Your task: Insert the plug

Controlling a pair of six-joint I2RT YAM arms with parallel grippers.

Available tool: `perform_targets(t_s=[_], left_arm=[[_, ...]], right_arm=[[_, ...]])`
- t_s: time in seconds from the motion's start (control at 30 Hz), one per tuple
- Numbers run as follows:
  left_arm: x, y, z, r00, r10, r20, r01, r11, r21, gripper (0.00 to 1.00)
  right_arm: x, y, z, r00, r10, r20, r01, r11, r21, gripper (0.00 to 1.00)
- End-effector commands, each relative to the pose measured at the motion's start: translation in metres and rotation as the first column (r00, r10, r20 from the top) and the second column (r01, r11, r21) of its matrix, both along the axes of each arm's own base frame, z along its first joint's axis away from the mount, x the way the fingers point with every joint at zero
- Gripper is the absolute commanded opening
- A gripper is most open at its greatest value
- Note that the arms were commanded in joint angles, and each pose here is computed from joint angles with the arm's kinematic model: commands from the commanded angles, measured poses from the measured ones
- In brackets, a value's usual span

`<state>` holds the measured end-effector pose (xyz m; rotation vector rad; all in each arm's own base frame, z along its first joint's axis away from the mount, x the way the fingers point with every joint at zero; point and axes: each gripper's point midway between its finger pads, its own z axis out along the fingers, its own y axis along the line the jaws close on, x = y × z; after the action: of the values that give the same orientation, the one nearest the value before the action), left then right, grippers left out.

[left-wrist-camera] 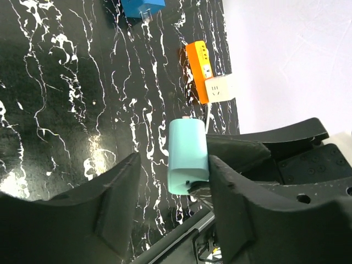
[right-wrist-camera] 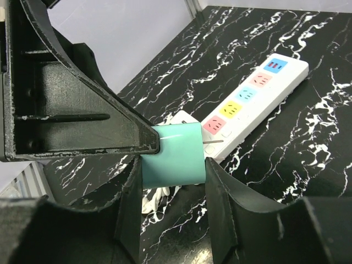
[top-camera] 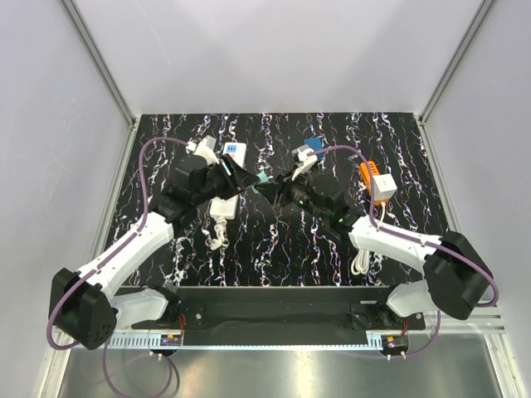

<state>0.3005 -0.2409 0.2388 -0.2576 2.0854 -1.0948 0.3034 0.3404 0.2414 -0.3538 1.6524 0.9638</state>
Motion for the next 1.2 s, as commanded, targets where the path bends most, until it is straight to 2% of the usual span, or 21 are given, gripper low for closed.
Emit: perform_targets(t_s=[0.0,0.1,0.13,0.23,0.27,0.3,0.4,0.5,0.53,0.6,0.67,0.73,0.8,0.93,1.1,1.17], left_arm=[[0.012,-0.008,0.026,0.997,0.021,0.078,-0.018,0.999,-0.030,0.52],[0.013,-0.010,0.023,0.997,0.028,0.074,-0.026,0.999,-0.025,0.46],[0.013,-0.011,0.022,0.997,0.024,0.072,-0.023,0.999,-0.023,0.37],[0.010,-0.018,0.023,0.997,-0.008,0.075,0.010,1.000,-0.027,0.18],[0.009,-0.020,0.021,0.997,-0.020,0.072,0.022,0.999,-0.026,0.04],[0.007,-0.023,0.021,0.997,-0.038,0.073,0.040,0.999,-0.029,0.00],[-0.002,-0.032,0.023,0.990,-0.113,0.080,0.116,0.992,-0.042,0.00],[-0.011,-0.032,0.022,0.981,-0.173,0.092,0.173,0.985,0.002,0.00],[-0.012,-0.031,0.022,0.974,-0.197,0.112,0.194,0.980,0.040,0.00],[-0.016,-0.025,0.025,0.970,-0.218,0.104,0.208,0.973,0.100,0.00],[-0.019,-0.021,0.034,0.953,-0.267,0.144,0.244,0.957,0.157,0.00],[-0.033,-0.022,0.042,0.914,-0.367,0.172,0.337,0.924,0.182,0.00],[-0.041,-0.016,0.048,0.895,-0.406,0.183,0.373,0.908,0.190,0.00],[-0.076,-0.018,0.072,0.769,-0.571,0.287,0.541,0.821,0.183,0.00],[-0.106,-0.021,0.091,0.638,-0.674,0.373,0.662,0.727,0.181,0.00],[-0.122,-0.022,0.101,0.573,-0.712,0.407,0.719,0.674,0.167,0.00]], right_arm=[[-0.003,-0.002,0.042,0.996,-0.034,0.087,0.025,0.994,0.105,0.00],[-0.005,0.002,0.040,0.996,-0.023,0.085,0.014,0.994,0.105,0.00],[-0.006,0.004,0.039,0.996,-0.018,0.084,0.010,0.995,0.101,0.00],[-0.004,0.003,0.037,0.996,-0.044,0.076,0.036,0.994,0.102,0.00],[-0.002,0.002,0.037,0.996,-0.059,0.074,0.051,0.993,0.104,0.00],[-0.002,0.002,0.035,0.996,-0.066,0.062,0.059,0.992,0.108,0.05],[-0.002,0.001,0.036,0.996,-0.070,0.049,0.064,0.991,0.114,0.24],[-0.008,0.000,0.041,0.997,-0.049,0.055,0.042,0.992,0.119,0.42],[-0.013,-0.003,0.048,0.997,-0.040,0.067,0.032,0.991,0.129,0.57],[-0.021,-0.006,0.049,0.997,-0.016,0.072,0.008,0.994,0.112,0.64],[-0.038,-0.010,0.050,0.996,0.045,0.074,-0.052,0.993,0.101,0.71],[-0.055,-0.016,0.051,0.992,0.095,0.082,-0.102,0.991,0.084,0.73],[-0.074,-0.017,0.054,0.981,0.174,0.083,-0.180,0.981,0.072,0.76],[-0.113,-0.020,0.067,0.944,0.324,0.059,-0.328,0.942,0.070,0.76],[-0.148,-0.020,0.086,0.887,0.461,0.020,-0.458,0.875,0.156,0.63],[-0.155,-0.022,0.093,0.875,0.484,0.022,-0.480,0.860,0.173,0.64]])
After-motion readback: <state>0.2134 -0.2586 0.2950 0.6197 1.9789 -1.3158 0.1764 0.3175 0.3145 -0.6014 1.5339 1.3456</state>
